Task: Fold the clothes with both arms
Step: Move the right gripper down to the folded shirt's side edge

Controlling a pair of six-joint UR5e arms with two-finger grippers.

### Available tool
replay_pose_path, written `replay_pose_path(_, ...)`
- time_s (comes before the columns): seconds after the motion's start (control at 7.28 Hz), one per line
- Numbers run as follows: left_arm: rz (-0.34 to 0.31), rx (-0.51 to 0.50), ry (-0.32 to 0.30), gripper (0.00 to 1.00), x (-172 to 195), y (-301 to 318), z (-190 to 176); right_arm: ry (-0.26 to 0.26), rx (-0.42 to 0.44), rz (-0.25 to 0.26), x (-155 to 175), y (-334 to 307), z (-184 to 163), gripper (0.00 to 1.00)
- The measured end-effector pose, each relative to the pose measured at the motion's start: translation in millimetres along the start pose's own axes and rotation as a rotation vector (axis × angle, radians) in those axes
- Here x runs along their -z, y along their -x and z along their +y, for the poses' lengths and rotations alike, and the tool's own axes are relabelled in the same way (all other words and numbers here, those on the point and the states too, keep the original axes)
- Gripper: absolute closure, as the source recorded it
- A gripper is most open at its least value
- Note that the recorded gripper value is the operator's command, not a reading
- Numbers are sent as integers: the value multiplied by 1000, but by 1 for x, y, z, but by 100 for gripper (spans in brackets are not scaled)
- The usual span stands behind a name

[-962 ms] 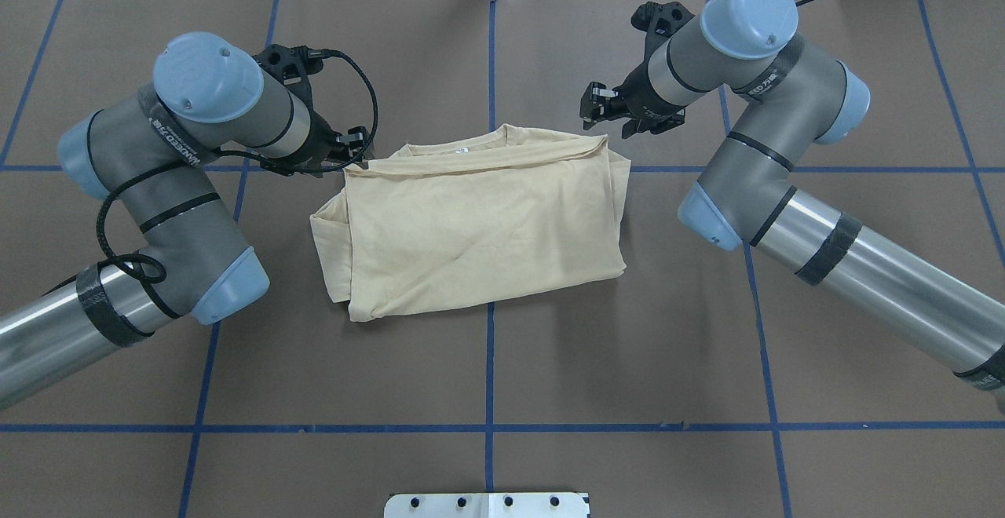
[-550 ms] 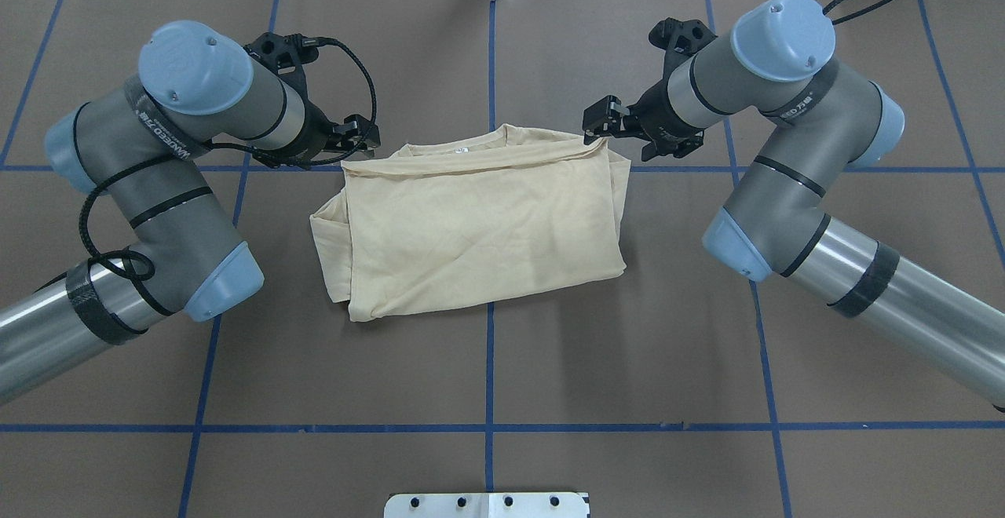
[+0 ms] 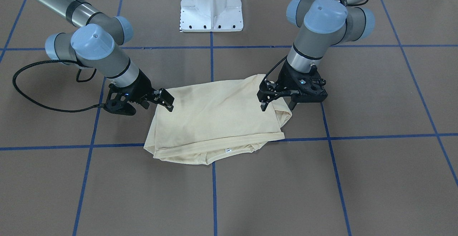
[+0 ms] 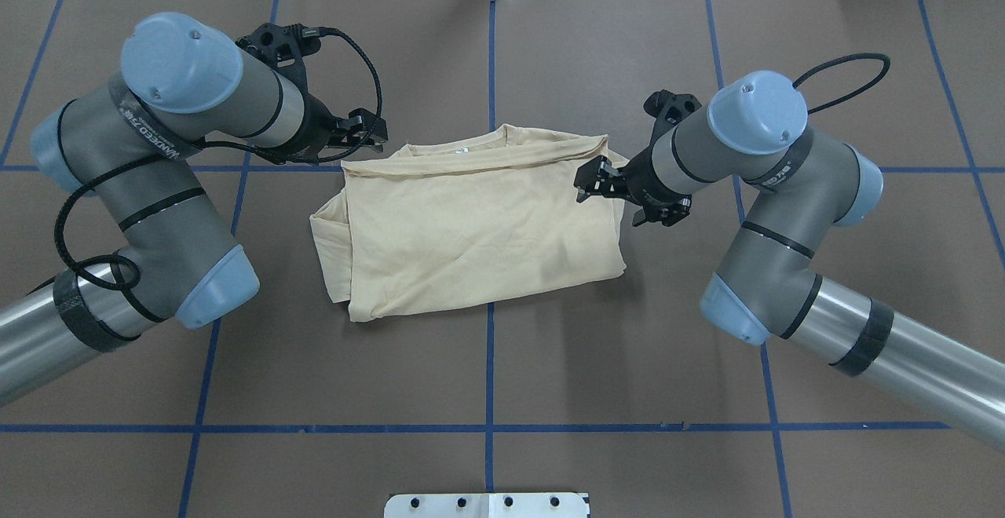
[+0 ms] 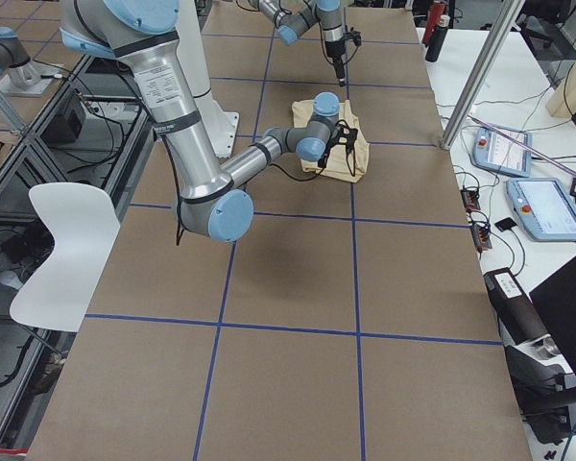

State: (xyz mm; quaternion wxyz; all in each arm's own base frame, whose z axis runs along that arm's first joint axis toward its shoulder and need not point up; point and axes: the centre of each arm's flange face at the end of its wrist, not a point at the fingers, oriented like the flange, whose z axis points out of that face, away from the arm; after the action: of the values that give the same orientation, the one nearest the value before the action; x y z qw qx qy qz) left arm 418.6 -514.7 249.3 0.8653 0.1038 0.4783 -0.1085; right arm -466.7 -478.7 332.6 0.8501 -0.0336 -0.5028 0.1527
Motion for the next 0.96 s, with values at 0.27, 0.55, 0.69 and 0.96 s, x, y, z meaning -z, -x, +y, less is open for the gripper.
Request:
replay_pose_path(0.27,9,-5,-1,0,3,-3,1,22,-16,48,-12,-13,23,0)
replay_pose_path(0.55,11,-5,-1,0,3,-4,2,48,-19,94,-23,-16,42,13)
replay_pose_path(0.69,11,-6,0,0,3,-4,2,62,-14,107,-29,-16,52,47)
replay_pose_path(0.96,12,-4,-1,0,4,-4,2,71,-10,114,-32,-16,58,100)
